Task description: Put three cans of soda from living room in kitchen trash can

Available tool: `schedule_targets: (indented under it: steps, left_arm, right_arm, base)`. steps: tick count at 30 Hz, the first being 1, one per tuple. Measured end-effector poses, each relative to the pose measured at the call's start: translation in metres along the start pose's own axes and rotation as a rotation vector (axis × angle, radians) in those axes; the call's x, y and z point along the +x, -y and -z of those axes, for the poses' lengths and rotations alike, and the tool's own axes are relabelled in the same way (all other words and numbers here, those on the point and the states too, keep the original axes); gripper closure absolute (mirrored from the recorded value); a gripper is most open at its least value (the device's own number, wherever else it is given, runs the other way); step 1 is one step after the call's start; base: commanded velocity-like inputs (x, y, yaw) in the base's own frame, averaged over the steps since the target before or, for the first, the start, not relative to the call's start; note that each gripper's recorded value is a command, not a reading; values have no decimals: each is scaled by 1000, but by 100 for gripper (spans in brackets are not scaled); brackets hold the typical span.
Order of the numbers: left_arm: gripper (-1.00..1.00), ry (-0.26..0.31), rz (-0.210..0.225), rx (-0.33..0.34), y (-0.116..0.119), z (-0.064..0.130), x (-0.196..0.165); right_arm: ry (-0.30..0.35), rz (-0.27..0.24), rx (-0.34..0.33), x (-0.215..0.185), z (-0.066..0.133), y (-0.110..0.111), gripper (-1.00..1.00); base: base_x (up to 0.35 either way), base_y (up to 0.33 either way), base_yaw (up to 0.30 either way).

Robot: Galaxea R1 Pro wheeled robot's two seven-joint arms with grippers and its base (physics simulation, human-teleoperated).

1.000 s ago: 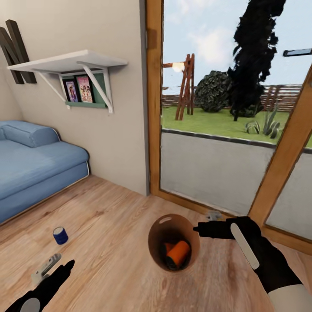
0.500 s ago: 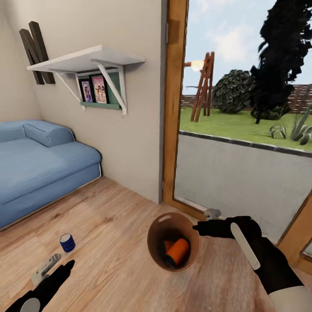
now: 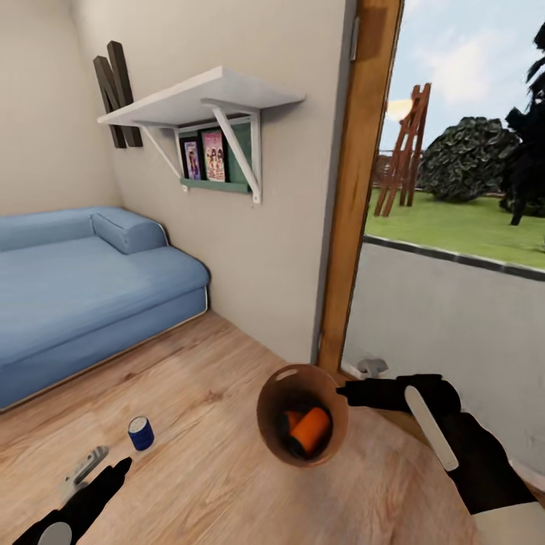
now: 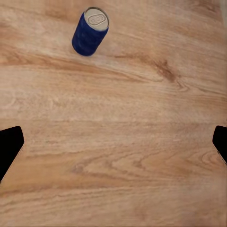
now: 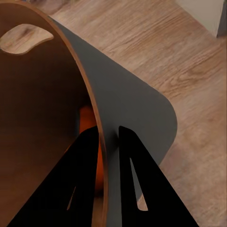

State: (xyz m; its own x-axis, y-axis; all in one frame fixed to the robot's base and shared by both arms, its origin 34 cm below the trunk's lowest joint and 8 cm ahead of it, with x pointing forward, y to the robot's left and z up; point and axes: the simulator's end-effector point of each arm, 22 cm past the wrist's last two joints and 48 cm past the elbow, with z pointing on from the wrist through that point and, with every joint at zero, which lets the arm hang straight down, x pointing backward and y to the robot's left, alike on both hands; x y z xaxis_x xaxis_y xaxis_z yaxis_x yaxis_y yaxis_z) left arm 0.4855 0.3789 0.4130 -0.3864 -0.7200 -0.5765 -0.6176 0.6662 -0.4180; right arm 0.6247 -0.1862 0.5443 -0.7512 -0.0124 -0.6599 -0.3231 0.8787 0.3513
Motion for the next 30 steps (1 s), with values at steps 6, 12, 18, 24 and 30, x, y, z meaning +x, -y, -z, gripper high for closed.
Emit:
schedule_targets:
  steps: [6,12,18,24,30]
  left_arm:
    - [-100,-1,0,0,0,0,0]
    - [-100,-6,0,-3,-1,-1,3]
    - [-100,-7,0,-4,-2,-1,3]
    - [-100,-19,-16,9,6,-2,9]
    - [-100,-37,-36,19,12,-4,19]
  right_arm:
    - [-3,-13,-10,1,-1,-1,100]
    - [-128,-142,21,51,-27,34,100]
    - [-106,-284,-69,50,-27,30,100]
    - [-117,-265,-18,55,-28,42,100]
    - [-114,-295,-73,53,-34,23,100]
  base:
    - [344,0,298]
    - [344,0,298]
    - [344,6,298]
    - [334,117,298]
    - [341,30,298]
